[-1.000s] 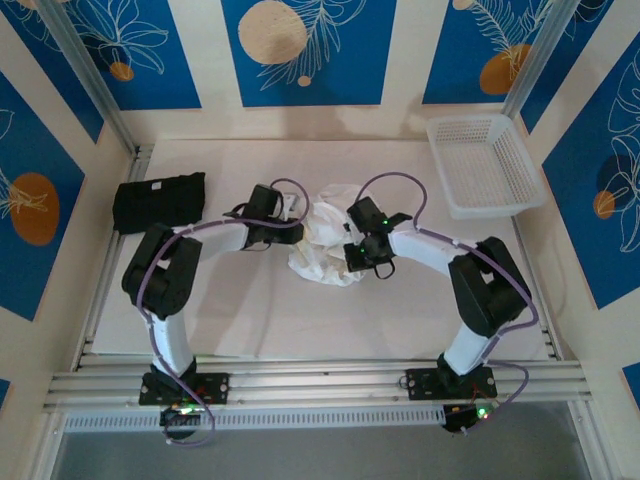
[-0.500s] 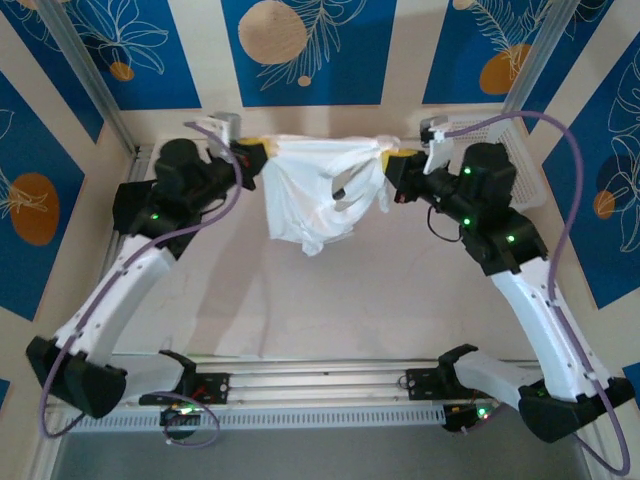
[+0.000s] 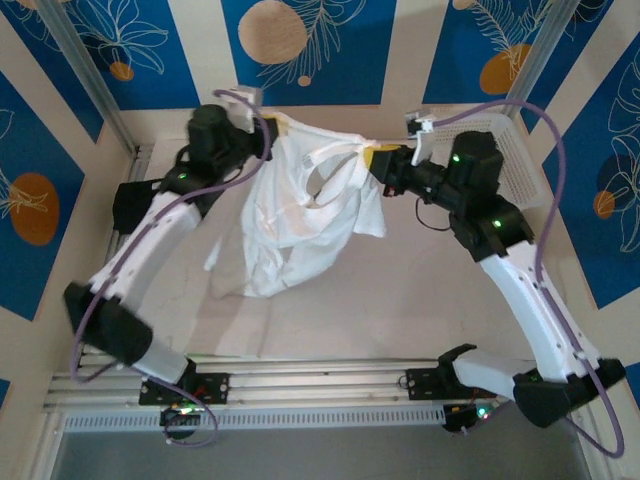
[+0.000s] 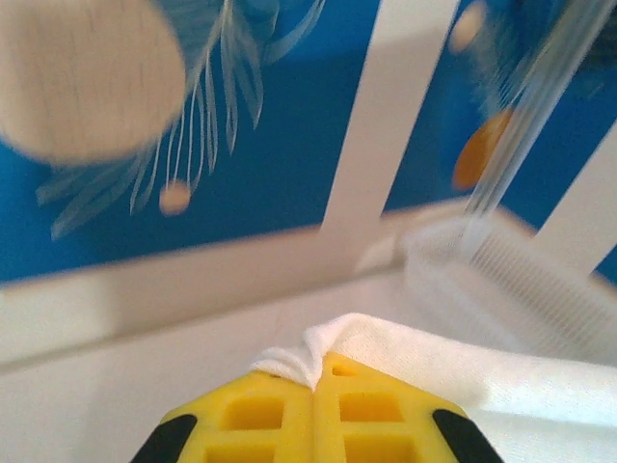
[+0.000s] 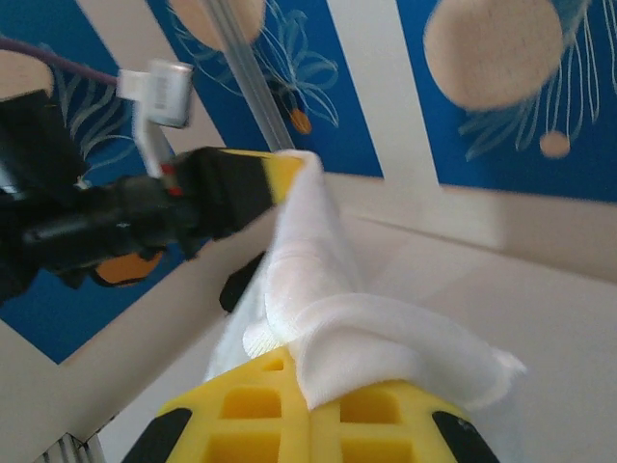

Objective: Fold the inside-out t-shirt

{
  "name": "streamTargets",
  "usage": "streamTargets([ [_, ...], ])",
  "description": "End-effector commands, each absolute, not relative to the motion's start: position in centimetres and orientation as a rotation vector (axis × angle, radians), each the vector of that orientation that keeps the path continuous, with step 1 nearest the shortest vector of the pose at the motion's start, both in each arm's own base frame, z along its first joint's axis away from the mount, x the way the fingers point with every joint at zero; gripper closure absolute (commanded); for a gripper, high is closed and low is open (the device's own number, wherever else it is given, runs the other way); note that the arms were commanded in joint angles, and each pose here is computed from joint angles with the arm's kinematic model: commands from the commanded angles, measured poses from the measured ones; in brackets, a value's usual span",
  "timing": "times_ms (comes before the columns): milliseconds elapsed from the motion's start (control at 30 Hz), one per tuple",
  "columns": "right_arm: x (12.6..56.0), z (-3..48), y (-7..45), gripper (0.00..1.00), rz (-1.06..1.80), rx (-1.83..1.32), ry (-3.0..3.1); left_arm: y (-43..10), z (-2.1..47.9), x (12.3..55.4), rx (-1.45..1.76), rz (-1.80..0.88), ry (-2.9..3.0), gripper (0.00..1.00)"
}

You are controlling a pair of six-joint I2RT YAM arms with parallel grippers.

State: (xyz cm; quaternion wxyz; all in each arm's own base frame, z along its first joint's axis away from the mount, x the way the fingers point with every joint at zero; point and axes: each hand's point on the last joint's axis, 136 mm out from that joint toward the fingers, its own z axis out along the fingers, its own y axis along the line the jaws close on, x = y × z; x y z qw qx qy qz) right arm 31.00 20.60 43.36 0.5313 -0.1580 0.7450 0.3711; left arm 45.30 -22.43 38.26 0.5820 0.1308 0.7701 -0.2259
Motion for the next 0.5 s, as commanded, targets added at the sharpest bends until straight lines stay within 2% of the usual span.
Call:
streamTargets([
  [0,35.2,37.8,20.0,1.0,0.858,-0.219,1.943,-20.7,30.9,48.5,0.28,-0.324,2.032,0.76],
  [67,37.1,34.6,19.8,1.0,0.866,-0.167,2.03,-20.0,27.2,48.3,0.279,-0.267,2.142,0.59],
  [233,40.9,27.4,18.1,1.0,0.857,-0.049,2.204,-20.5,21.9,40.5,0.228,-0.498,2.133,0.36],
  [333,42.3,25.0,17.1,1.0,0.851,-0.015,2.259,-21.9,17.4,35.5,0.302,-0.552,2.192,0.32],
  [467,43.1,23.5,15.9,1.0,0.815,0.009,2.29,-23.8,12.3,32.5,0.389,-0.605,2.311,0.32],
])
